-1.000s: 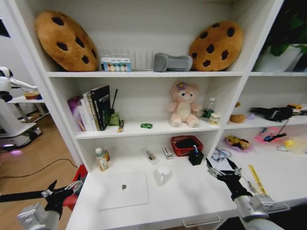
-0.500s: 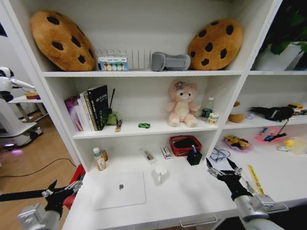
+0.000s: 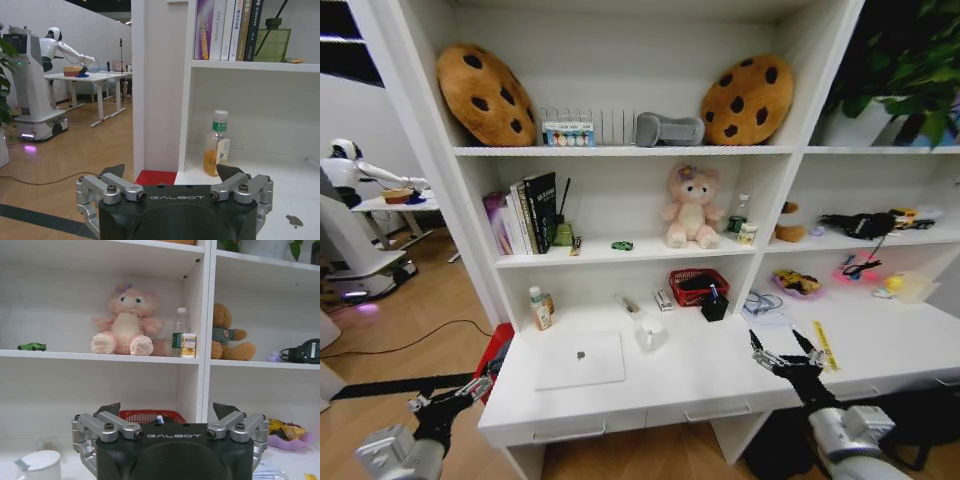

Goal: Organize the objects on the table.

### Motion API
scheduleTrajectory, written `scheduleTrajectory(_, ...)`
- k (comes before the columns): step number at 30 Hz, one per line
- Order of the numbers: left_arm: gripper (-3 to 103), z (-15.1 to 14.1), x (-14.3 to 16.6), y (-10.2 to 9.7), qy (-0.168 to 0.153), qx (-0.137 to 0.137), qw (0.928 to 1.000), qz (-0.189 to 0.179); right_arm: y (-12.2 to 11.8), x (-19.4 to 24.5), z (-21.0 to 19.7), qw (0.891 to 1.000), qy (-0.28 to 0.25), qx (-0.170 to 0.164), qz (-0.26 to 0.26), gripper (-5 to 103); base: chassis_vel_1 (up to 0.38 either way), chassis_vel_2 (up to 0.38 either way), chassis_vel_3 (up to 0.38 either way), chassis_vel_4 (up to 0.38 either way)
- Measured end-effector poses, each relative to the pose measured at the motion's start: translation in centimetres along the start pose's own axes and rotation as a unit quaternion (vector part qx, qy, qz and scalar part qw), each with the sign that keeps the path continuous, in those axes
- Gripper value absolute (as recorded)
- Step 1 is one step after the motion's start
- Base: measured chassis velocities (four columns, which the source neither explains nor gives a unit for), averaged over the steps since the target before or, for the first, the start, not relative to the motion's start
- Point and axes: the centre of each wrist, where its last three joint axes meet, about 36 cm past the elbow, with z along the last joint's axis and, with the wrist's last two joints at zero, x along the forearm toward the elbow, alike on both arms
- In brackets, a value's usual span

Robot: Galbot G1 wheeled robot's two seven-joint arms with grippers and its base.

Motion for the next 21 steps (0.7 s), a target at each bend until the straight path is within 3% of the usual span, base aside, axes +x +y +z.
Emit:
scheduleTrajectory(12,100,0.0,0.0,0.0,0.0,0.0,1.0,0.0,0.01,0.02,0.01,1.0,0.0,0.0,0.0,100,0.341,-0.332,-0.339,0.324)
scheduleTrajectory(21,100,0.0,0.0,-0.01,0.0,0.0,1.0,0.0,0.0,0.01,0.01,1.0,0.0,0.0,0.0,100,0.015,-0.044,-0.078,0.084)
